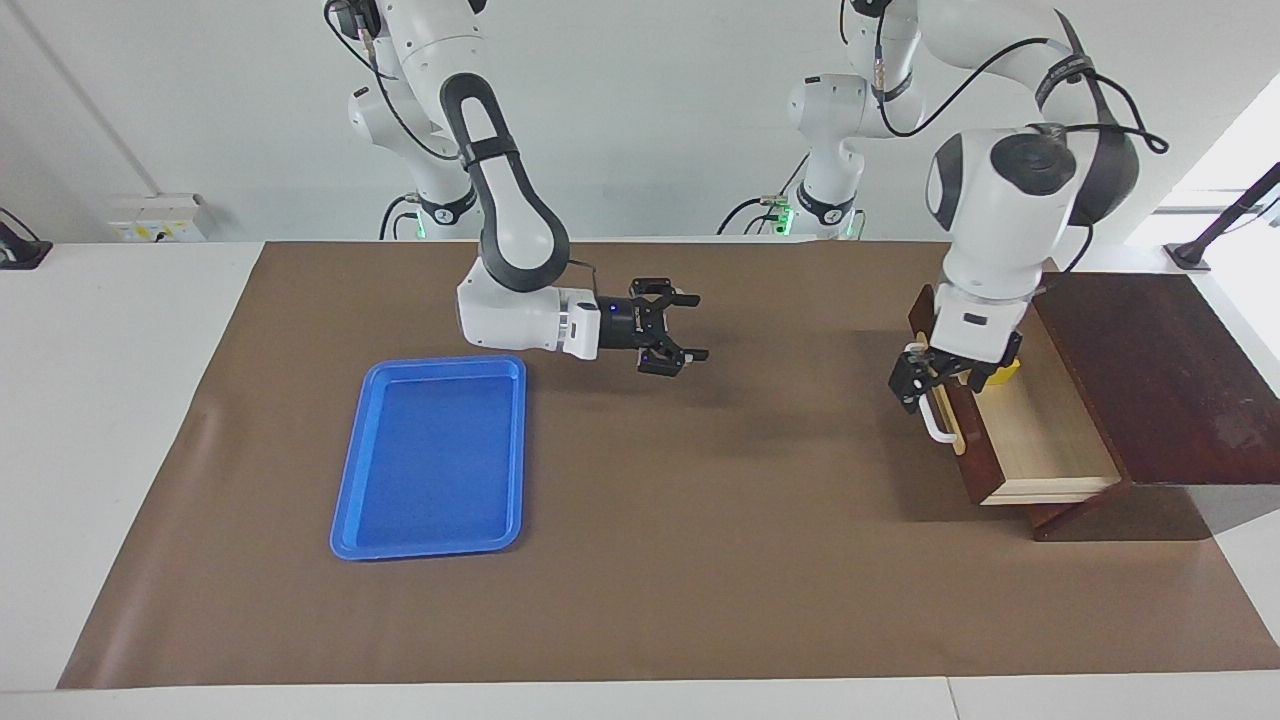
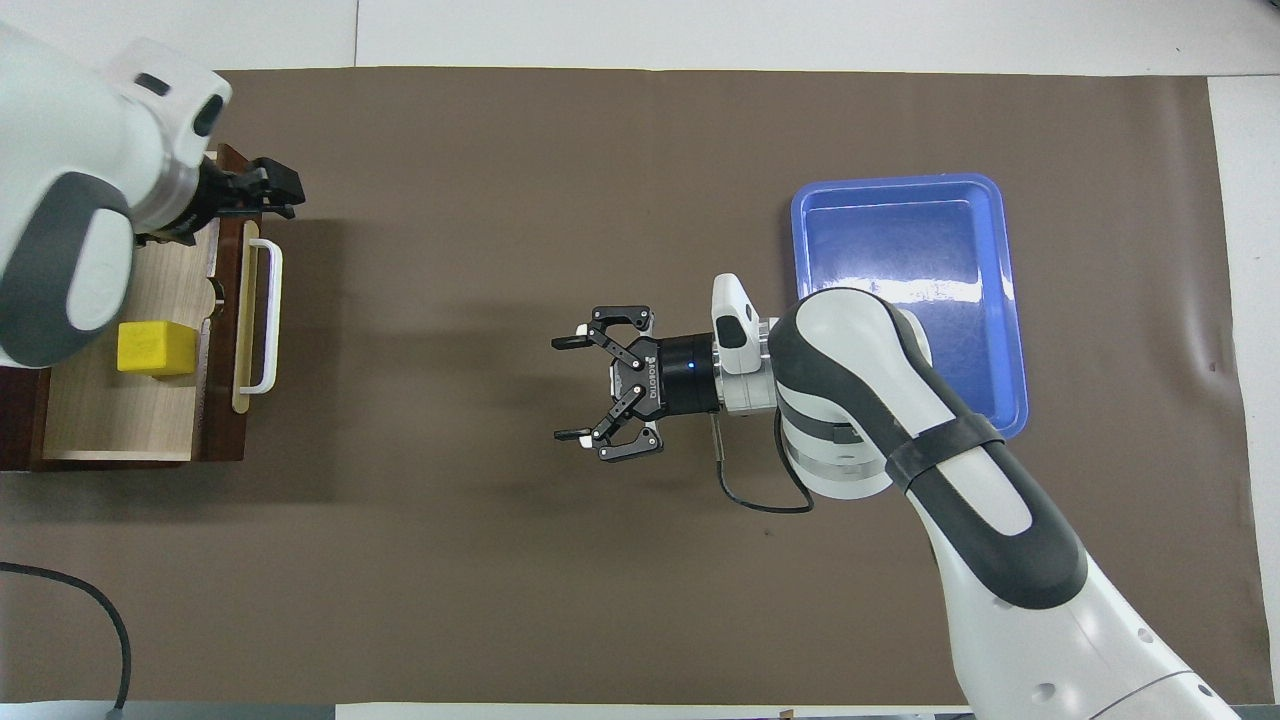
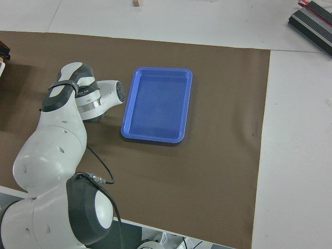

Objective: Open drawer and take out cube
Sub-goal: 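Grasp the yellow cube in the drawer with the left gripper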

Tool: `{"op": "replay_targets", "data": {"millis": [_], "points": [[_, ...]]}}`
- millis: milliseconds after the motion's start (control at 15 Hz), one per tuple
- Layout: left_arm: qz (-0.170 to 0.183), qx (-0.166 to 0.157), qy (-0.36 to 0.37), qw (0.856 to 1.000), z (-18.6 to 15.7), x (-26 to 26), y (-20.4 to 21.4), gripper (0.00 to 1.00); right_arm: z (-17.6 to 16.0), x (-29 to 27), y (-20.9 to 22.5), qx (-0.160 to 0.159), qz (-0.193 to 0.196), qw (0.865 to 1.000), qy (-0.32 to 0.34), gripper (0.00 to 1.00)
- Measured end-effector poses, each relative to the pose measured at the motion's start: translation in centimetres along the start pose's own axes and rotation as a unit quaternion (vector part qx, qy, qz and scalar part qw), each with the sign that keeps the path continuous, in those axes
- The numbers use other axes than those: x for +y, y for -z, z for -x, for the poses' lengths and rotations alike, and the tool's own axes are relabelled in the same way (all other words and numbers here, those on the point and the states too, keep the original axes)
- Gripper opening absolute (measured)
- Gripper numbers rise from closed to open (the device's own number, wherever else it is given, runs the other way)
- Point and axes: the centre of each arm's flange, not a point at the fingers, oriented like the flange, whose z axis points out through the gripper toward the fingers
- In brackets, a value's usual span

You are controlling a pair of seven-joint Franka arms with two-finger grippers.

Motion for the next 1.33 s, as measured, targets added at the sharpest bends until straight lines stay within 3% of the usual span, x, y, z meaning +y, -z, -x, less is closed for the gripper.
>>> {"op": "replay_targets", "data": {"millis": [133,267,467,733,867,1200,1333], "points": [[0.005,-0.001,0.124,0.992,-1.7,-5.1,1.6,1.00,-0.9,-0.2,-1.6,0.002,0.009,1.000,0.003,1.00],[0.000,-0.004,0.258,0.966,-2.4,-8.6,1.6,1.00,-1.7,-0.5,-3.0,0.001,0.021,1.000,0.006,1.00],[-0.018,-0.020,0.379,0.925,-2.0,-11.8,-0.6,1.00,-2.1,-1.6,-5.1,0.006,0.023,1.000,0.000,1.00],[-0.021,-0.020,0.478,0.878,1.2,-14.2,-5.6,1.00,-1.4,-1.2,-5.0,0.006,0.021,1.000,-0.004,1.00],[-0.025,-0.022,0.507,0.861,2.0,-15.8,-6.6,1.00,-1.2,-0.9,-4.5,0.005,0.021,1.000,-0.003,1.00],[-0.030,-0.026,0.546,0.837,3.0,-15.3,-7.3,1.00,-1.2,-0.5,-4.0,-0.009,0.011,1.000,0.011,1.00],[-0.029,-0.026,0.551,0.834,3.5,-14.8,-8.2,1.00,-1.5,-0.4,-4.0,-0.021,0.003,0.999,0.025,1.00]]}}
